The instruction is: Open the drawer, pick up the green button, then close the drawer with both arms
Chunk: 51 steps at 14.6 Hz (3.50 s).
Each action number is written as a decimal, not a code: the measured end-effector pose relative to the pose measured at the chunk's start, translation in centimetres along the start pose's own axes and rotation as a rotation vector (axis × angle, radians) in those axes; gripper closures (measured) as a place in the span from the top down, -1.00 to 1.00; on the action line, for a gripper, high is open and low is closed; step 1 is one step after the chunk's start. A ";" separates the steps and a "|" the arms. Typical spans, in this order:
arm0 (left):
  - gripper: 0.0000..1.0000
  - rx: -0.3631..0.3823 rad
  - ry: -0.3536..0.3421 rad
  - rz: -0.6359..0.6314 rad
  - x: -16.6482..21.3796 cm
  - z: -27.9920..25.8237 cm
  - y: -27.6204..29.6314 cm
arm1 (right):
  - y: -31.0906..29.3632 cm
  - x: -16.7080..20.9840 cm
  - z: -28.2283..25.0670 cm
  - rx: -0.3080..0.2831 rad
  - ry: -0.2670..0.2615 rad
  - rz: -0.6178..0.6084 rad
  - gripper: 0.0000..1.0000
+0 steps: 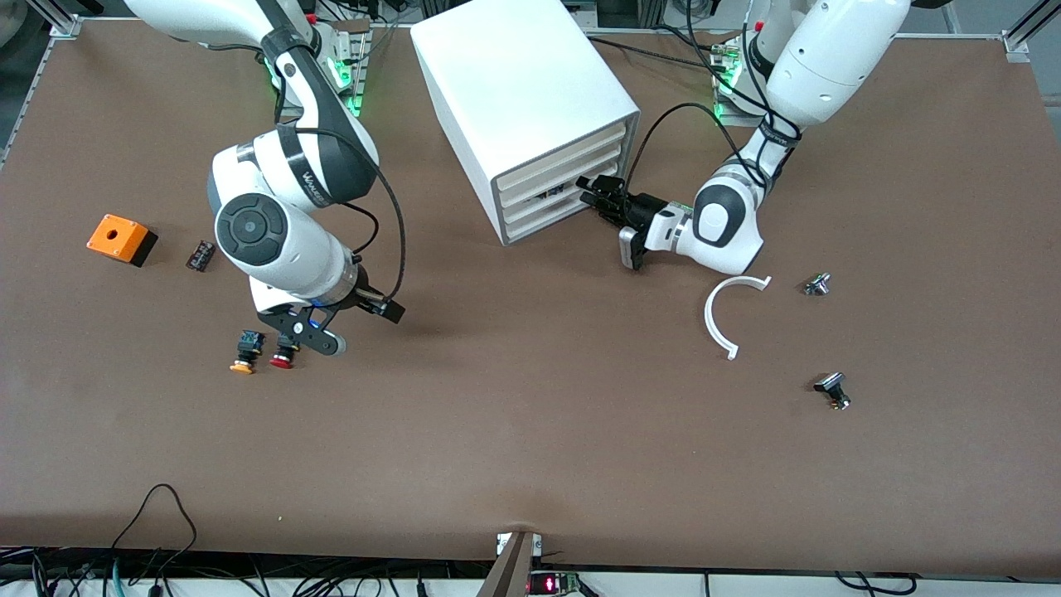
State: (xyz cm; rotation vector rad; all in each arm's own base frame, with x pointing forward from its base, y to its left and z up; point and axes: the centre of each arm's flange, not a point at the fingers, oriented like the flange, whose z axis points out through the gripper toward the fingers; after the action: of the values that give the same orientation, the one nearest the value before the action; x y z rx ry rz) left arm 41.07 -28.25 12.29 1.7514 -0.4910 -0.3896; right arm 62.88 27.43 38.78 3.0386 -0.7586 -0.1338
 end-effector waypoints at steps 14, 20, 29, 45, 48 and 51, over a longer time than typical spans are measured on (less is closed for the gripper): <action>-0.72 0.080 0.068 0.093 3.1 -7.1 -0.6 | -9.6 -4.8 -2.4 0.081 0.033 0.221 0.99; -0.72 0.141 0.101 0.065 5.7 -11.8 -0.3 | -14.9 -10.2 -2.2 0.143 0.034 0.351 0.99; 0.50 0.246 0.113 0.079 6.9 -19.4 1.1 | -20.7 -20.4 2.9 0.173 0.011 0.430 0.99; 1.00 0.804 -0.162 -0.526 9.5 -31.3 23.3 | -23.9 -27.7 13.7 0.132 -0.002 0.479 0.78; 1.00 1.026 -0.206 -0.568 10.2 -30.5 27.1 | -23.9 -28.0 14.0 0.129 0.001 0.473 0.08; 1.00 1.210 -0.170 -0.540 11.2 -30.6 31.5 | -24.0 -28.0 13.7 0.134 0.002 0.473 -0.15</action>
State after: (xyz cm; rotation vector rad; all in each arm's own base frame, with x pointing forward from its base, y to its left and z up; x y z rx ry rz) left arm 62.40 -14.83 49.90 3.0650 -0.3748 -0.7045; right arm 48.37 61.98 26.72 2.8699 -1.5085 -0.0768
